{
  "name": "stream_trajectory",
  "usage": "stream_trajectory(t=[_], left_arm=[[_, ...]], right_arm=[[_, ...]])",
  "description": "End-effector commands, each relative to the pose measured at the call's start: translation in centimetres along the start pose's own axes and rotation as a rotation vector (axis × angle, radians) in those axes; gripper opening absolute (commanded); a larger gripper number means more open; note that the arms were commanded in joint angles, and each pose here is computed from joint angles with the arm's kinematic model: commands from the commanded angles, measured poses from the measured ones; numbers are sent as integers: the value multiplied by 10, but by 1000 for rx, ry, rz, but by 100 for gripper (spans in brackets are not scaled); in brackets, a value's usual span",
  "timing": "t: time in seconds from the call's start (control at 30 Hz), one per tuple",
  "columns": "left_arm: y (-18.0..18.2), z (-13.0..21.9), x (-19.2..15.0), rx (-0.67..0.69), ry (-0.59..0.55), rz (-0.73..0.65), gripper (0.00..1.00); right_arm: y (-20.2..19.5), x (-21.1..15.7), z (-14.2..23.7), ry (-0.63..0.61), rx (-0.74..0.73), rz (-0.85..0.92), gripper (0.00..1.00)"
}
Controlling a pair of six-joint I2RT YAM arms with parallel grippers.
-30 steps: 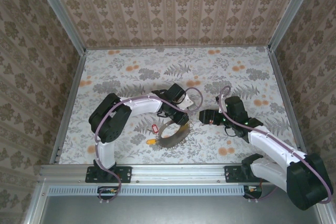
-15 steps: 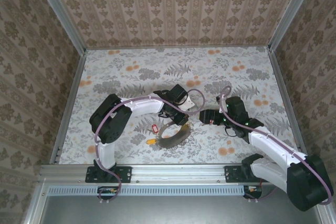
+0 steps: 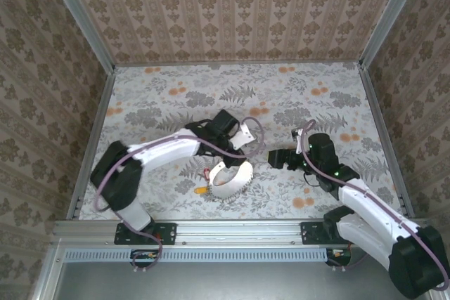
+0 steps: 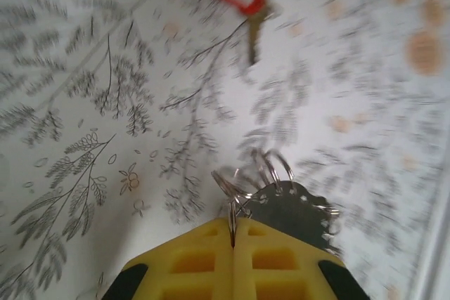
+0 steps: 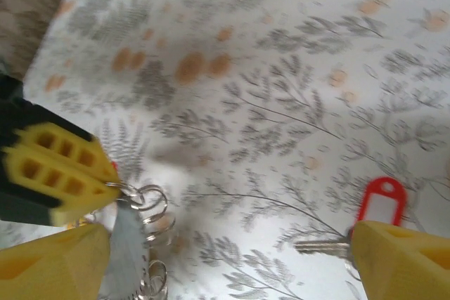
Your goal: Put the keys on the keyring
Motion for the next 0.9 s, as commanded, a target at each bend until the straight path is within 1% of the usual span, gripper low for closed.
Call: stream_trajectory(t=[0.0, 0.03, 0.07, 0.17, 0.23, 0.3, 0.4, 0.43, 0.53, 0.63, 0.77, 0.87], left_arm=[[-26, 54, 17, -95, -221, -182, 0], [-30, 66, 20, -87, -256, -206, 0], [-37, 79, 23, -119, -299, -230, 0], [-46, 108, 29, -173, -369, -268, 0], [-51, 122, 32, -200, -403, -292, 0], [-55, 134, 35, -207, -426, -326, 0], [-58, 147, 38, -200, -446, -364, 0], [-58, 151, 39, -192, -458, -376, 0], [-58, 162, 40, -173, -493, -399, 0], [-59, 168, 42, -170, -517, -413, 0], [-60, 172, 43, -177, -538, -420, 0], [-62, 175, 44, -178, -558, -428, 0]], right_arm=[[34, 13, 17, -68, 247, 139, 88], [42, 16, 23, -88, 300, 167, 87], [53, 20, 30, -113, 359, 199, 84], [87, 32, 46, -151, 491, 281, 72], [115, 39, 56, -148, 578, 358, 66], [140, 44, 63, -124, 641, 442, 58], [161, 51, 67, -91, 659, 508, 44], [164, 53, 67, -87, 663, 519, 41], [172, 57, 64, -91, 667, 541, 39], [177, 54, 55, -52, 663, 569, 36], [183, 45, 46, -7, 650, 613, 25], [185, 40, 42, 7, 630, 637, 21]])
Point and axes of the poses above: each hand's point on the last joint's axis, 136 mm out from that joint toward the fingers, its own z axis back along the fingers, its own y axis along the line the jaws close on, x = y × z, the point moved 8 cm from there along z, back along the fingers, and after that the axes turned 9 degrees about -z, right-handed, at the moved point
